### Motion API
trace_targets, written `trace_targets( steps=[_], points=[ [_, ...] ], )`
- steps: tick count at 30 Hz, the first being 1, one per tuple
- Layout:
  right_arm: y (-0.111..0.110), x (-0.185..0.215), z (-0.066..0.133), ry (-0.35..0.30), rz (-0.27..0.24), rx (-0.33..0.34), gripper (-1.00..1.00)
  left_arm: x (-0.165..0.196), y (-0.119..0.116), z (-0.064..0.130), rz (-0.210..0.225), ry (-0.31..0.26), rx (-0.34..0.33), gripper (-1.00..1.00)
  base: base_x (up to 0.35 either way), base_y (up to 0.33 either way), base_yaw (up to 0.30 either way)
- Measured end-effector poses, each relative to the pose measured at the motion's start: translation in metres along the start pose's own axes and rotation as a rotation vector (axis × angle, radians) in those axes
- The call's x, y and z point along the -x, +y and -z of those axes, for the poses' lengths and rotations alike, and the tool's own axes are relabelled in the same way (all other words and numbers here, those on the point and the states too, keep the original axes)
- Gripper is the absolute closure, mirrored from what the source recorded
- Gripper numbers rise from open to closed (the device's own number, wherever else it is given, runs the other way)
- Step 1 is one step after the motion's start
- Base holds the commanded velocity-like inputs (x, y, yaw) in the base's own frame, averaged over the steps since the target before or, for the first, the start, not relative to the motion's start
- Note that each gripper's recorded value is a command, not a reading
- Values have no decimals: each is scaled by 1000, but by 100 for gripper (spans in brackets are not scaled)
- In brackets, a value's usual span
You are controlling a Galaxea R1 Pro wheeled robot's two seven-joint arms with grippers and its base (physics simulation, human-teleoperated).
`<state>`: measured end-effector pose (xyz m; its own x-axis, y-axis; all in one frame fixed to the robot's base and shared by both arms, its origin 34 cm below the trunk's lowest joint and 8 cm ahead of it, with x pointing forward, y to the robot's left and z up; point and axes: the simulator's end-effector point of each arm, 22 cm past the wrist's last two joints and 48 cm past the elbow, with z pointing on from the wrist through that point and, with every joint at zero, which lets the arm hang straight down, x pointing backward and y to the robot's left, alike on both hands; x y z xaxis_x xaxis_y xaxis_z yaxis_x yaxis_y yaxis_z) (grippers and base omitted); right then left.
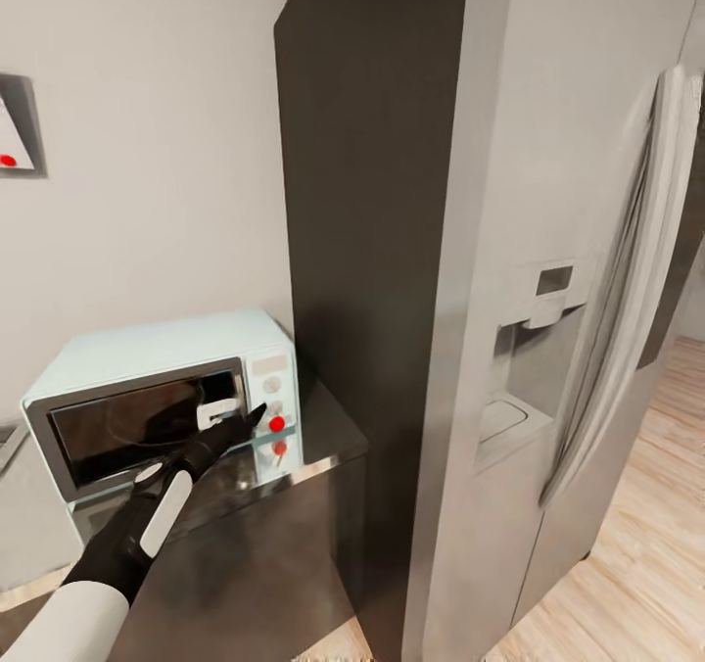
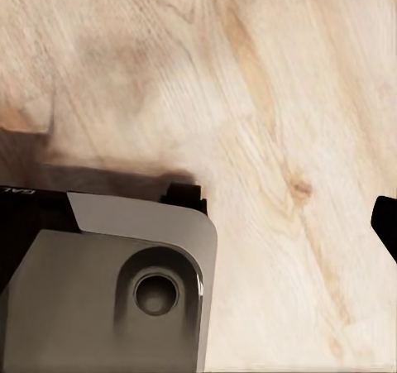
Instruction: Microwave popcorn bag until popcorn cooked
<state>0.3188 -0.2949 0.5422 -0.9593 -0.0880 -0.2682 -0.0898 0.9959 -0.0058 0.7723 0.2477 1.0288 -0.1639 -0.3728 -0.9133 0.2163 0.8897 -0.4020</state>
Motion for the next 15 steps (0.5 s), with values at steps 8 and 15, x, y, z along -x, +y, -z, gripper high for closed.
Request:
trace_targets(
  steps=[8,15],
  points=[
    [0,0,0,0,0,0,-100,-7,-8,-4,21,9,8,-100,-341,0,0],
    [3,-1,0,6,-1,3,-100,-7,-9,-4,23,8,8,-100,-342,0,0]
  ],
)
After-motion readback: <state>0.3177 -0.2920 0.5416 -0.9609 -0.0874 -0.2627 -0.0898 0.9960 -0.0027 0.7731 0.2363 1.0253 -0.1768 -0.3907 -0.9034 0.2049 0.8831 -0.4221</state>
